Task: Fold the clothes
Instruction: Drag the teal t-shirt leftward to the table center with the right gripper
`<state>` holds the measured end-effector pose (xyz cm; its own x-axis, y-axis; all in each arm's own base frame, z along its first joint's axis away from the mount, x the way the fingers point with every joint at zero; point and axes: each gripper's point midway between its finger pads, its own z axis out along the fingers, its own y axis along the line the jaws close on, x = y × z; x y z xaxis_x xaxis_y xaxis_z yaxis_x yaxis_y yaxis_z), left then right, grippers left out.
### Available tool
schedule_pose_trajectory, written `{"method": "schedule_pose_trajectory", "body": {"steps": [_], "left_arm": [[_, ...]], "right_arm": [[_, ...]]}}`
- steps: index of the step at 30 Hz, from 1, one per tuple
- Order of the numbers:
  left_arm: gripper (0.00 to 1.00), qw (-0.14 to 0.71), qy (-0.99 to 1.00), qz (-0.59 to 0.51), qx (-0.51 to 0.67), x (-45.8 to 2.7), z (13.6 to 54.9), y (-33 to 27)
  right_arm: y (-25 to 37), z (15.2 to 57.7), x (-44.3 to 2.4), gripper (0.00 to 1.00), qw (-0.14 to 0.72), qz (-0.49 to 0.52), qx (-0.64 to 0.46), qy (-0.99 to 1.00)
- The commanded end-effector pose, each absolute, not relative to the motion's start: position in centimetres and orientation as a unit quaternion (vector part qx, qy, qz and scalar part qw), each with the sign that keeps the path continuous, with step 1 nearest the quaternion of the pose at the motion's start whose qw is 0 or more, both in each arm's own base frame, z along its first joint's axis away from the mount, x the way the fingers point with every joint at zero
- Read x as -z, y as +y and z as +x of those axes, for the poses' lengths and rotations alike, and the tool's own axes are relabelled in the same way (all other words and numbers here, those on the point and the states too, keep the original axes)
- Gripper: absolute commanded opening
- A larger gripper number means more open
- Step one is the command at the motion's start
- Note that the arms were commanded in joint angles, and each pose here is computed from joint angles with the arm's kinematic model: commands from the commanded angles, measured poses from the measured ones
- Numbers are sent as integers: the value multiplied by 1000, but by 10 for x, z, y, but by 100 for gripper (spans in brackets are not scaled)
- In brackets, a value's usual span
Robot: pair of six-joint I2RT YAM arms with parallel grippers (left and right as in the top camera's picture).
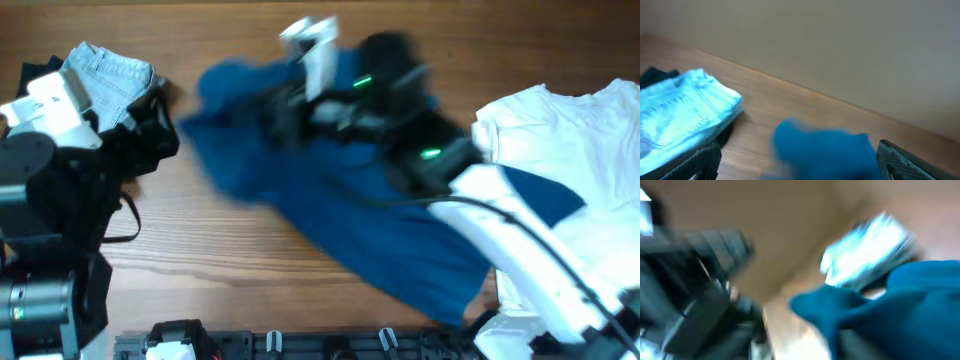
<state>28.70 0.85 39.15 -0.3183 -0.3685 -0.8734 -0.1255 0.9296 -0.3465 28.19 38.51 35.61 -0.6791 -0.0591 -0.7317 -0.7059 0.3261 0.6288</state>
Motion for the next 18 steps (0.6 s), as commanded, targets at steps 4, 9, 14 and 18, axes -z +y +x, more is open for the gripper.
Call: {"method": "schedule_pose_trajectory", "body": {"steps": [4, 9, 14, 18], "left_arm": [[100, 574, 798, -154, 95, -400, 282, 14], [99, 490, 853, -68, 168, -354, 324, -30], [95, 356, 915, 50, 182, -249, 383, -98], [86, 284, 938, 78, 183, -136, 442, -138]], "right_arm": [[342, 335, -310, 90, 367, -225, -374, 822], [222, 375, -332, 85, 409, -83, -300, 858], [156, 377, -316, 79, 381, -8, -257, 888], [144, 365, -297, 79, 338, 8, -240, 910]]}}
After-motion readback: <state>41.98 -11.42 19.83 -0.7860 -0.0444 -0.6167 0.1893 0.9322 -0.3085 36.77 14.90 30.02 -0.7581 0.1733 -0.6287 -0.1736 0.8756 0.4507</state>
